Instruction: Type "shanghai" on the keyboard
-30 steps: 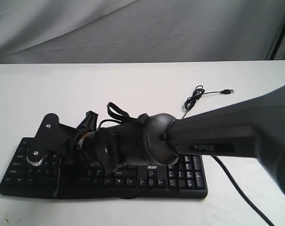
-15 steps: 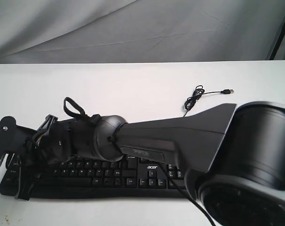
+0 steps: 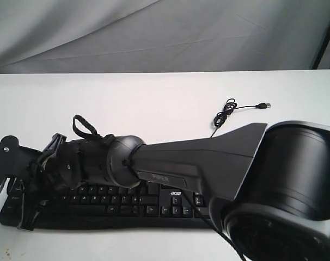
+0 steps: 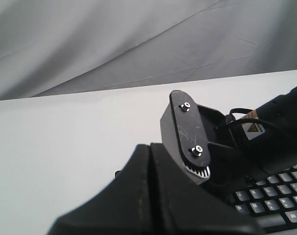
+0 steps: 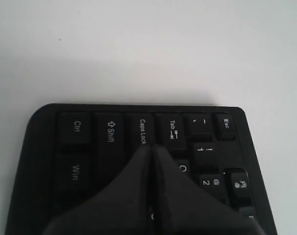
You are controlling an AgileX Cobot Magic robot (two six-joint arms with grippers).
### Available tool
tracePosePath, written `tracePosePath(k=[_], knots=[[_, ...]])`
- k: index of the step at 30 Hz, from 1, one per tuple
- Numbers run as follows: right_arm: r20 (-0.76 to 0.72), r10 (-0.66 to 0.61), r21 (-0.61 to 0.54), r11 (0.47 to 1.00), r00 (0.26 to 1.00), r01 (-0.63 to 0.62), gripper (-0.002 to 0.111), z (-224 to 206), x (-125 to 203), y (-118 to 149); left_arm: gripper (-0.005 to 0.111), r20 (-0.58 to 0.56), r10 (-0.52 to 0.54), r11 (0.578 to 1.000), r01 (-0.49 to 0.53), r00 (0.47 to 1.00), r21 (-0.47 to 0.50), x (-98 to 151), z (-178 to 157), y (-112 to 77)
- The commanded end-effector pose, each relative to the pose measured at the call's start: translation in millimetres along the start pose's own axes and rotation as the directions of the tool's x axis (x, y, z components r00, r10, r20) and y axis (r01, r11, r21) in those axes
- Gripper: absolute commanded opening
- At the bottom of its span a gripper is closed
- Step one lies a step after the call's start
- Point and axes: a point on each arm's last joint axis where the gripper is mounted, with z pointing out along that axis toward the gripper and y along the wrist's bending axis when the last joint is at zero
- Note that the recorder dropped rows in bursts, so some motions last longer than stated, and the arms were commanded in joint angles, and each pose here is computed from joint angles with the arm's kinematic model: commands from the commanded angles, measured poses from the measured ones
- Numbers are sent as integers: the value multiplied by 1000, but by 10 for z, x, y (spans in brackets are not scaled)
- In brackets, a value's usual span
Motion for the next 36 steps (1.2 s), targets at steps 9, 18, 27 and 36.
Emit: tracePosePath(k=[9, 18, 27, 36], knots=[[19, -8, 27, 1000, 1000, 7, 0, -12, -29, -48, 0, 4, -1, 1000, 1, 1000, 4, 8, 1, -2], [3, -39, 17, 999, 999, 38, 0, -5, -5, -44, 0, 4, -1, 1000, 1, 1000, 4, 8, 1, -2], [-61, 5, 108, 994, 998, 2, 0, -835, 328, -302, 0, 4, -1, 1000, 1, 1000, 4, 8, 1, -2], [-95, 84, 213, 975, 992, -62, 0, -1074, 818, -247, 0, 4, -1, 1000, 1, 1000, 4, 8, 1, -2]])
